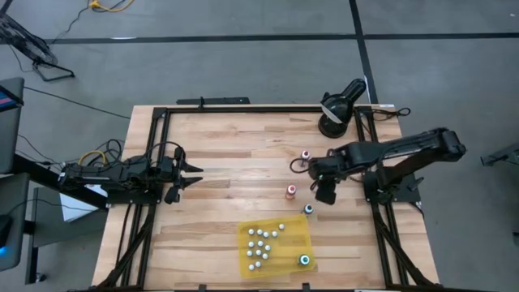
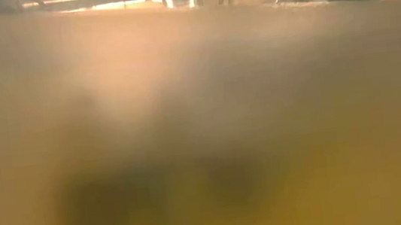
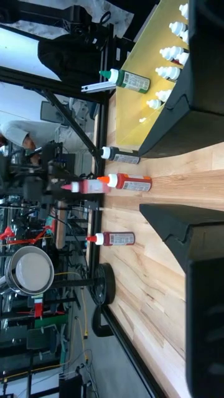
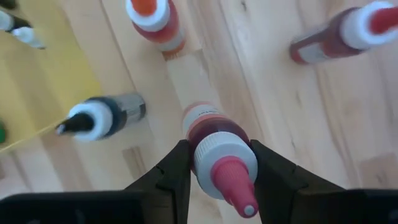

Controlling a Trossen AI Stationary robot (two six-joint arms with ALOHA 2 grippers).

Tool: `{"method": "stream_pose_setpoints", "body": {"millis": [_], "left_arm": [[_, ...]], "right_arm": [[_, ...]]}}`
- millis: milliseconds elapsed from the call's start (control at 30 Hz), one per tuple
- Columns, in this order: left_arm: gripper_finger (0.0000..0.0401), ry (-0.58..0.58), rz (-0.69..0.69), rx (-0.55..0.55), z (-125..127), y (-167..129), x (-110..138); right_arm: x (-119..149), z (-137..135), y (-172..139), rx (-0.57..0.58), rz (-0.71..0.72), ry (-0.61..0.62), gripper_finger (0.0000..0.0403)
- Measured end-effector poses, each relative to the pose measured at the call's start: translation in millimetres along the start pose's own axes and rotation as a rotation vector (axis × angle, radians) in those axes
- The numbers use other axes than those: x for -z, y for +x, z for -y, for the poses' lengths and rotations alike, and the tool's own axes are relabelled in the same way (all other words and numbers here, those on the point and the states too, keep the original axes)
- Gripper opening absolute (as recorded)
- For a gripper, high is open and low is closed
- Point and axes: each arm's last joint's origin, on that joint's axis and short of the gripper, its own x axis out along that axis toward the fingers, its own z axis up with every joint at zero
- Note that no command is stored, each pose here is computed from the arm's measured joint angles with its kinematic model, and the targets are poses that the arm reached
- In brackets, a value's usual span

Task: Pick & Place food coloring
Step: Put the big pink food coloring bottle in the yellow bin

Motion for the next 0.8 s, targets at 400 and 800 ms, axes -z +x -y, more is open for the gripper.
{"method": "stream_pose_setpoints", "body": {"millis": [400, 800], "left_arm": [[0.0121, 0.0, 0.0, 0.0, 0.0, 0.0, 0.0], [0.0121, 0.0, 0.0, 0.0, 0.0, 0.0, 0.0]], "right_arm": [[19.6, -4.4, -77.2, -0.028, -0.029, -0.069, 0.012], [35.5, -47.2, -93.8, -0.227, -0.033, -0.142, 0.0119]]}}
